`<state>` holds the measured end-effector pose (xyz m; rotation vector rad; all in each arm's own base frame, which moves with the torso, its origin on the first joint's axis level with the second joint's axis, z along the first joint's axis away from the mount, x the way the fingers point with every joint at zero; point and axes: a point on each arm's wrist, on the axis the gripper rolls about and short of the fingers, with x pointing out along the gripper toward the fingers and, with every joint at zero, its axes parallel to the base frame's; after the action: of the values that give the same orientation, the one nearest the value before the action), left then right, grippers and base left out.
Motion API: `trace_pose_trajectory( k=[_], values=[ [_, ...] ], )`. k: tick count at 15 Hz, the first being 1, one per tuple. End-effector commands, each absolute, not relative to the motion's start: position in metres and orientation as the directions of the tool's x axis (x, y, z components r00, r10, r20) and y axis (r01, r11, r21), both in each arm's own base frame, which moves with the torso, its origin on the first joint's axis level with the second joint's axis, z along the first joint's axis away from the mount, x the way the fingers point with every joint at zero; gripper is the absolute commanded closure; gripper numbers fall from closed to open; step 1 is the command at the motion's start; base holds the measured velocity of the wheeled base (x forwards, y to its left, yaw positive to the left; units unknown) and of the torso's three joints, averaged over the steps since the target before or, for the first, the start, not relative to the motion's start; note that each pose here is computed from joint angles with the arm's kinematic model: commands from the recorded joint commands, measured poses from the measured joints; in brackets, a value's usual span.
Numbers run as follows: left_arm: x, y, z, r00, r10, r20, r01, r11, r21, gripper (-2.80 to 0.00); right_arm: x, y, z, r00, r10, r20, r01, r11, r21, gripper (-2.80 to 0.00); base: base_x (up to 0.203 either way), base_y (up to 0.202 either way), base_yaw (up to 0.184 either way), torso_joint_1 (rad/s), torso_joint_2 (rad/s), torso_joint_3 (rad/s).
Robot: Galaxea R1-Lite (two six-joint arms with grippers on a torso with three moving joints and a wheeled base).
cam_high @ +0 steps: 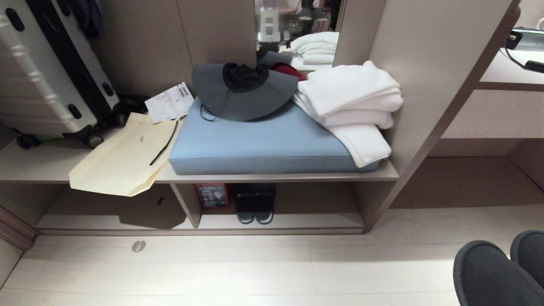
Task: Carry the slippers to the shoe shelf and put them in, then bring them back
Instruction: Place the slippers on the floor
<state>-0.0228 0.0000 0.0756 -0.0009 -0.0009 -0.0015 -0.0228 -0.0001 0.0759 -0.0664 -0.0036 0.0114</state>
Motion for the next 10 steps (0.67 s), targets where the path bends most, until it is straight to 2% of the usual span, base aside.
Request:
trace_pose_trajectory(
  k=[1, 10],
  values=[
    [-0.0228, 0.0000, 0.0756, 1.000, -0.002, 0.002, 0.002, 1.000, -0.002, 0.00, -0.0227, -0.0001, 0.0758, 1.000, 0.012, 0.002, -0.012, 0.998, -0.067, 0.00, 0.000, 0.000, 0.000, 0.007, 0.00, 0.198],
    [-0.0228, 0.0000, 0.0756, 1.000, -0.002, 0.002, 0.002, 1.000, -0.002, 0.00, -0.0228, -0.0001, 0.0763, 1.000, 0.011, 0.003, -0.011, 0.998, -0.067, 0.00, 0.000, 0.000, 0.000, 0.001, 0.00, 0.205]
  ],
)
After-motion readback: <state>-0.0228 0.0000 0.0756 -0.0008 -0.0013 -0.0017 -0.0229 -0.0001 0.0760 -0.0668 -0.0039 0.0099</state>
